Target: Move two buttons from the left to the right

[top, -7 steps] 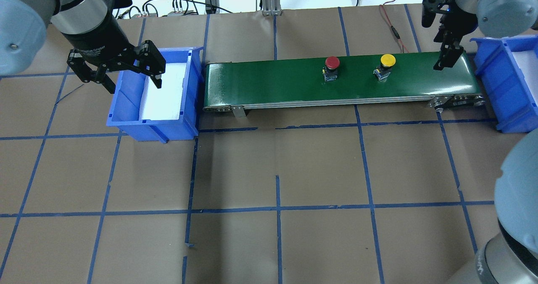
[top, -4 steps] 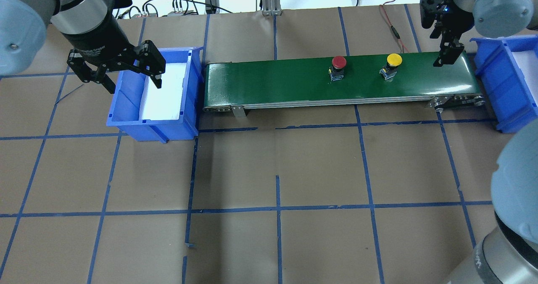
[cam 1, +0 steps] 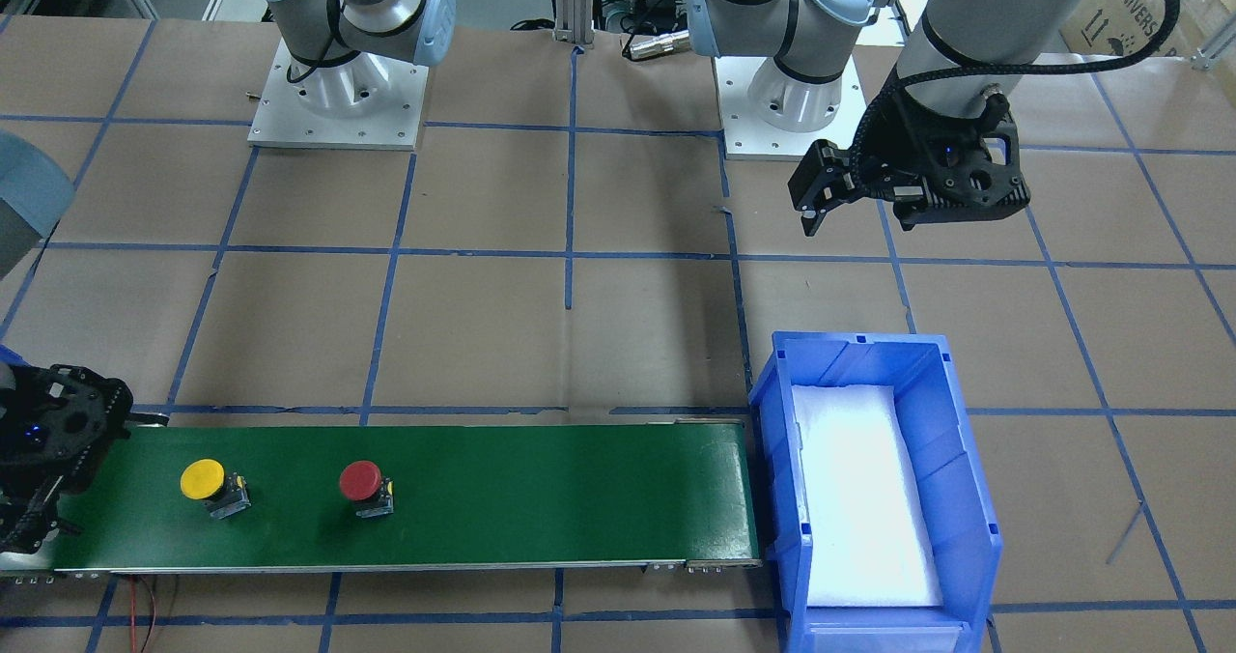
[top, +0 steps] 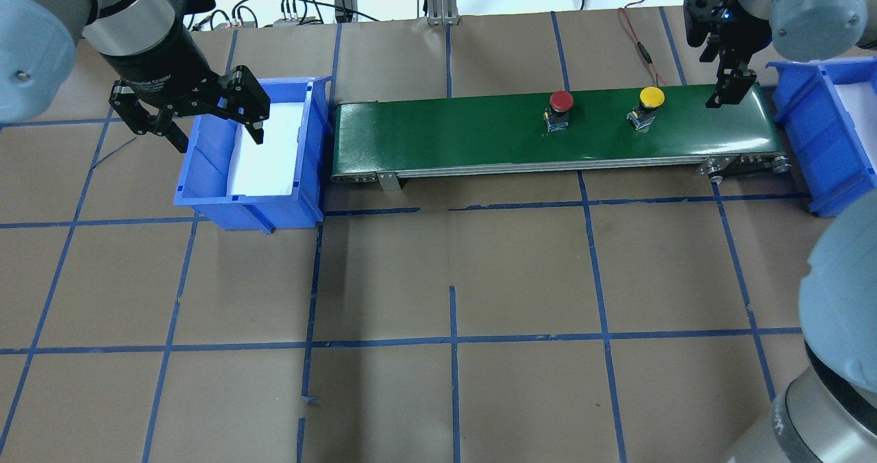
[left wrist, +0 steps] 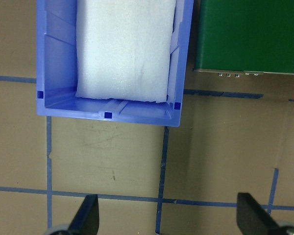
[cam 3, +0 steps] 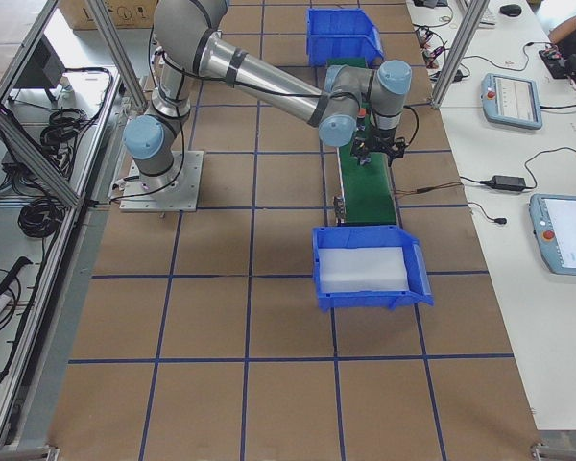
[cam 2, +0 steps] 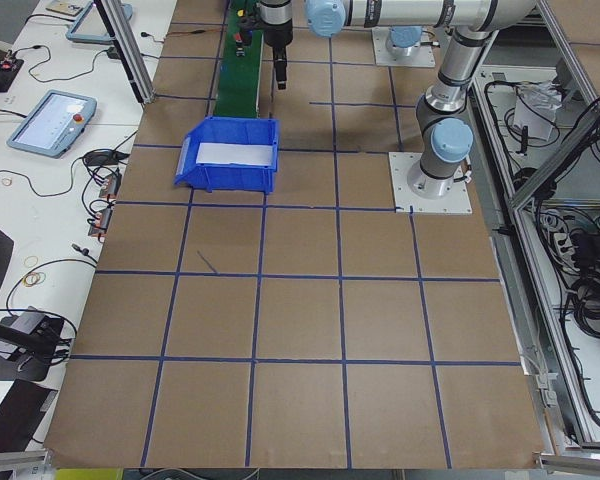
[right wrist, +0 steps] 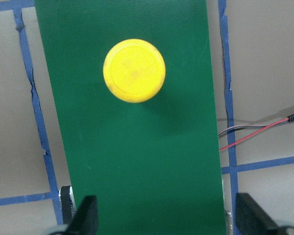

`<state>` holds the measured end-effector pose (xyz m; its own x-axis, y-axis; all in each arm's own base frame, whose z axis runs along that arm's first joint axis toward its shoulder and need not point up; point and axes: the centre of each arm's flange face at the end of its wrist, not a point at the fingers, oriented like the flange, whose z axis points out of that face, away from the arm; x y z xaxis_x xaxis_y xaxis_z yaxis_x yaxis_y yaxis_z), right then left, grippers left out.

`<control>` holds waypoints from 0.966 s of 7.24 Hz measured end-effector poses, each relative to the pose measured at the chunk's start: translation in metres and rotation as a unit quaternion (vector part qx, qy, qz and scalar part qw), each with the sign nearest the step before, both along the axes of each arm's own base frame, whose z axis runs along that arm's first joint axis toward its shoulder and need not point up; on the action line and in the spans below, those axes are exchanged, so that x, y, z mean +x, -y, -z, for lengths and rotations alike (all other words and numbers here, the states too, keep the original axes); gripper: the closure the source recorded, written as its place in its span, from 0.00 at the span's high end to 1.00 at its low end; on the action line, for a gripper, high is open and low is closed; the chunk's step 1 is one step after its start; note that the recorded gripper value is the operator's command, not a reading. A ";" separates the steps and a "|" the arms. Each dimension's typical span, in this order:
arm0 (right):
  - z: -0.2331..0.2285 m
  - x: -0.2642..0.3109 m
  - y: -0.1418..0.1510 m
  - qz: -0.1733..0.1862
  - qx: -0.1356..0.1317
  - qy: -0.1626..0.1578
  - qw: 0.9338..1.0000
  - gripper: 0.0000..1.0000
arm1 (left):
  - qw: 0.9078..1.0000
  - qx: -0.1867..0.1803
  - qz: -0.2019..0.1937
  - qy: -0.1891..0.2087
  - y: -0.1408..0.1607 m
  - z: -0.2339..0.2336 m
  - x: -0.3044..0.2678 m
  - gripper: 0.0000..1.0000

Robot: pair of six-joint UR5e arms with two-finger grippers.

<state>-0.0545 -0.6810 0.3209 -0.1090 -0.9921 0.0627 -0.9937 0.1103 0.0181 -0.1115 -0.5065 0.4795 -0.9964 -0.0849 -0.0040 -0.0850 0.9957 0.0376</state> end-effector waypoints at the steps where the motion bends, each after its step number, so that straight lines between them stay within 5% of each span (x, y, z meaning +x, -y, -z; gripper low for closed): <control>1: 0.003 -0.001 0.004 -0.007 0.000 0.000 1.000 1.00 | 1.000 0.000 0.000 0.000 0.000 0.000 0.000 1.00; 7: 0.008 -0.002 0.006 -0.058 0.006 -0.004 0.998 0.99 | 1.000 0.000 0.000 0.001 0.000 0.000 0.000 1.00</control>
